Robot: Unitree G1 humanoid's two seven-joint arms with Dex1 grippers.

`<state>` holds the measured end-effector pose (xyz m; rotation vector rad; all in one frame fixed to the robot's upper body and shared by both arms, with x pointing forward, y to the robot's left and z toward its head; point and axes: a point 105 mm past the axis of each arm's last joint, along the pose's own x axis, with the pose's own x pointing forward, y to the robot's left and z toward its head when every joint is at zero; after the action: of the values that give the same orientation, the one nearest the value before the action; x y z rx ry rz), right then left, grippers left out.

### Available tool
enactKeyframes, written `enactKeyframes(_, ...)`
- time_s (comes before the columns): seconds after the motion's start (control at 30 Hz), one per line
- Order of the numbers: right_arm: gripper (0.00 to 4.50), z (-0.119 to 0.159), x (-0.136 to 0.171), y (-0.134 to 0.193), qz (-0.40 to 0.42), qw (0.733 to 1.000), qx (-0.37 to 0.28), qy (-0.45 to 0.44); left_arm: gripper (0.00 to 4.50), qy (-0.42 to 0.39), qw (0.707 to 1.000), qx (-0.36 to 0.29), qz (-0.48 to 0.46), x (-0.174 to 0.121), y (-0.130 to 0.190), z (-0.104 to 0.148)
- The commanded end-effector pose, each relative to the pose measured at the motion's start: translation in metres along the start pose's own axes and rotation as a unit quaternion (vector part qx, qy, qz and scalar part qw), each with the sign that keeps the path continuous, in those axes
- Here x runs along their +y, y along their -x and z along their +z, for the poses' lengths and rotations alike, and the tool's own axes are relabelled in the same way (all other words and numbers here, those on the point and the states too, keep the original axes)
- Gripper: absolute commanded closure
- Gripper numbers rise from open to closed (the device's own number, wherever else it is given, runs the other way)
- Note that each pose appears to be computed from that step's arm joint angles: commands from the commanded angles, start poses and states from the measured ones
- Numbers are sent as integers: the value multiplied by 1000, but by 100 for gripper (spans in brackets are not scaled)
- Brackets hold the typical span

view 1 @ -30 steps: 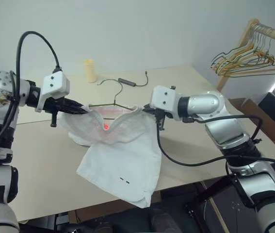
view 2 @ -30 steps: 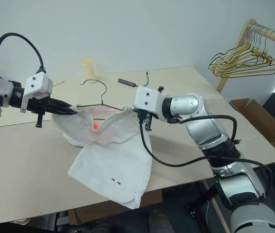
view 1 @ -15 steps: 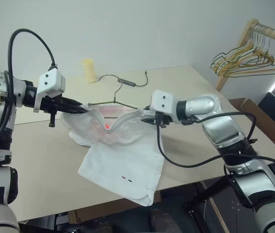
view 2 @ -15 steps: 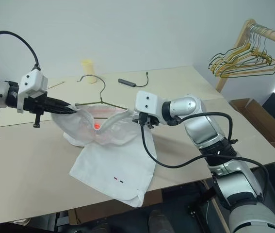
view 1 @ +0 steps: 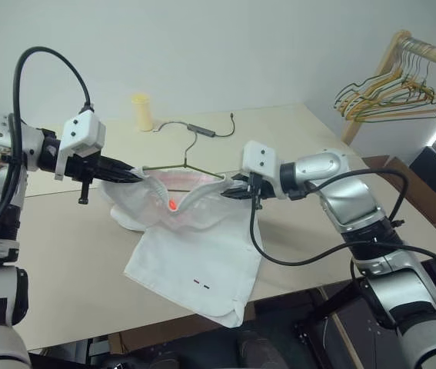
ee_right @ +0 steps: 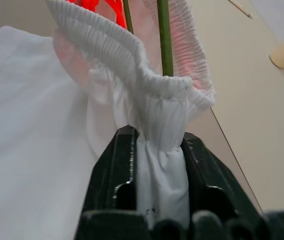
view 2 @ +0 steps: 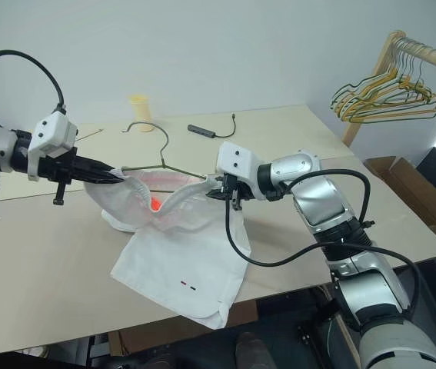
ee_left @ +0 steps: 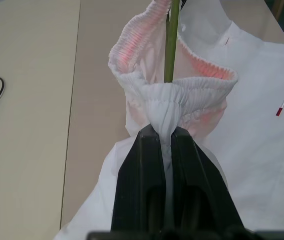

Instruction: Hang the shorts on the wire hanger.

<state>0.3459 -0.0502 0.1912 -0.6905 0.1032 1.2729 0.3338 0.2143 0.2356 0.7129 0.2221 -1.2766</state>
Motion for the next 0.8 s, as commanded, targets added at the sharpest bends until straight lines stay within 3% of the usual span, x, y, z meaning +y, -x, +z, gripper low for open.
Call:
enactKeyframes(0.03, 449, 14, -7, 8, -17, 1000, -17, 15, 450, -35, 999, -29, 12, 3, 6, 14)
enactKeyframes(0.13, 449, 13, -8, 8, -19, 1000, -16, 15, 450, -36, 999, -36, 14, 4, 6, 14)
enactKeyframes(0.27, 450, 14, -9, 9, -26, 999, -20, 12, 333, -39, 997, -68, 24, 7, 6, 16)
enactKeyframes(0.5, 450, 3, -13, 16, -55, 998, -13, -24, 107, -41, 994, -65, 81, 23, 18, 11)
enactKeyframes(0.6, 450, -10, -17, 27, -85, 994, -4, -62, 14, -44, 985, -114, 121, 33, 33, 25)
enactKeyframes(0.8, 450, -24, -26, 61, -158, 975, 5, -159, 6, -42, 961, -202, 183, 43, 45, 44)
